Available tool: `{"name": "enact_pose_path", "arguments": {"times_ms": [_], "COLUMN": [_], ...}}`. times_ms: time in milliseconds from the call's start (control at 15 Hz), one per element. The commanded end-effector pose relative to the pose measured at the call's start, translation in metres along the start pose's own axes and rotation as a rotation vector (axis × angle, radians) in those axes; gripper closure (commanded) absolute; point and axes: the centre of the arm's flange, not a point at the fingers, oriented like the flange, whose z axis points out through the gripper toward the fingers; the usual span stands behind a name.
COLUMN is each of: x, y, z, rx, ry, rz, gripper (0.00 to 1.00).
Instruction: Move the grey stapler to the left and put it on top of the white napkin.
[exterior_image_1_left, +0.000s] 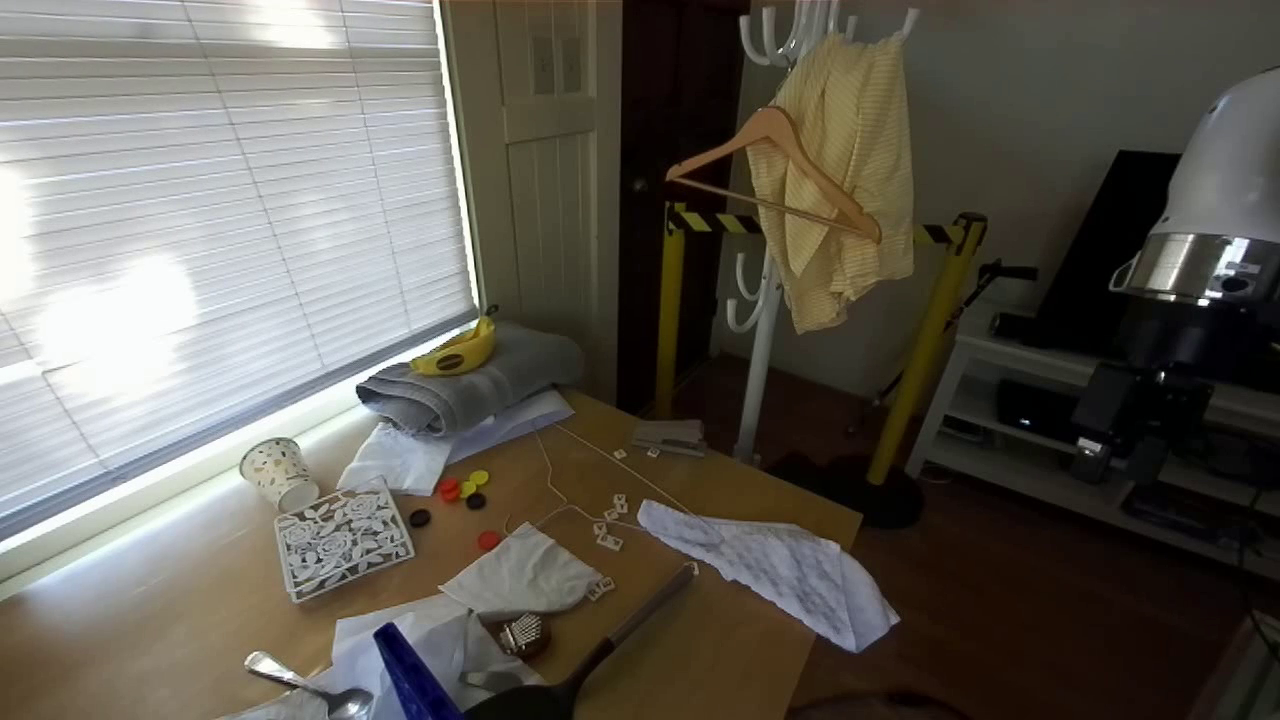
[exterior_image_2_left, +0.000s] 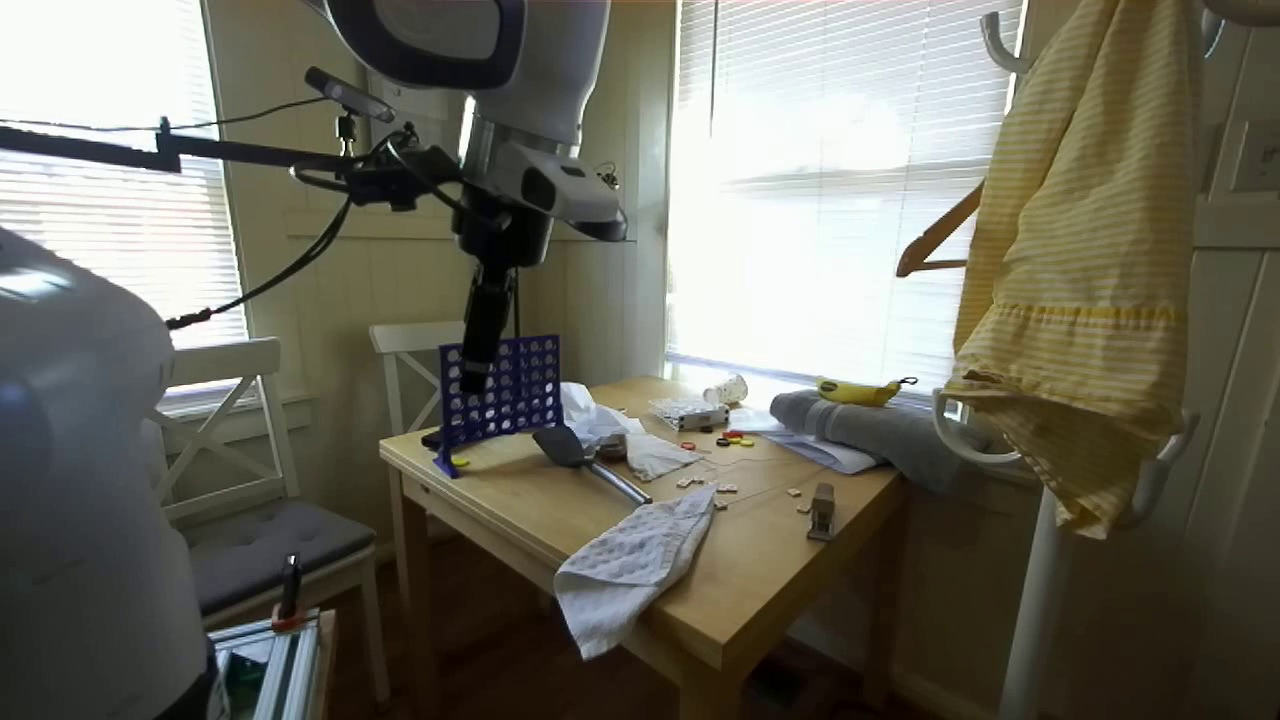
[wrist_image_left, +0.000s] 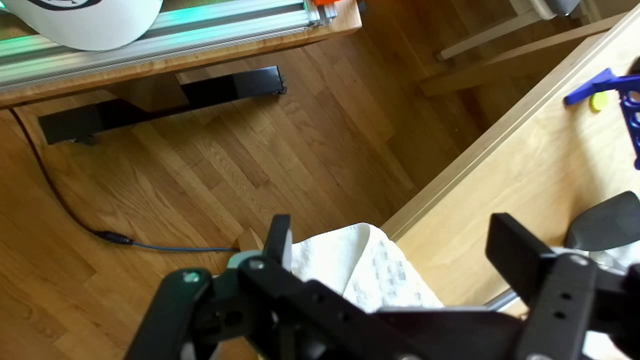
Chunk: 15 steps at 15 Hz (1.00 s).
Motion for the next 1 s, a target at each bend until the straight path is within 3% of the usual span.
{"name": "enact_pose_path", "arguments": {"times_ms": [0, 533, 733, 933], "x": [0.000, 0.003, 0.016, 0.041], "y": [0.000, 0.001, 0.006, 0.013], "z": [0.000, -0.004, -0.019, -0.043], "rx": [0.000, -0.002, -0.082, -0.224], "ry": [0.000, 0.031, 0.081, 0.132], "rz": [0.000, -0.020, -0.121, -0.228], "gripper": [0.00, 0.00, 0.00, 0.00]}}
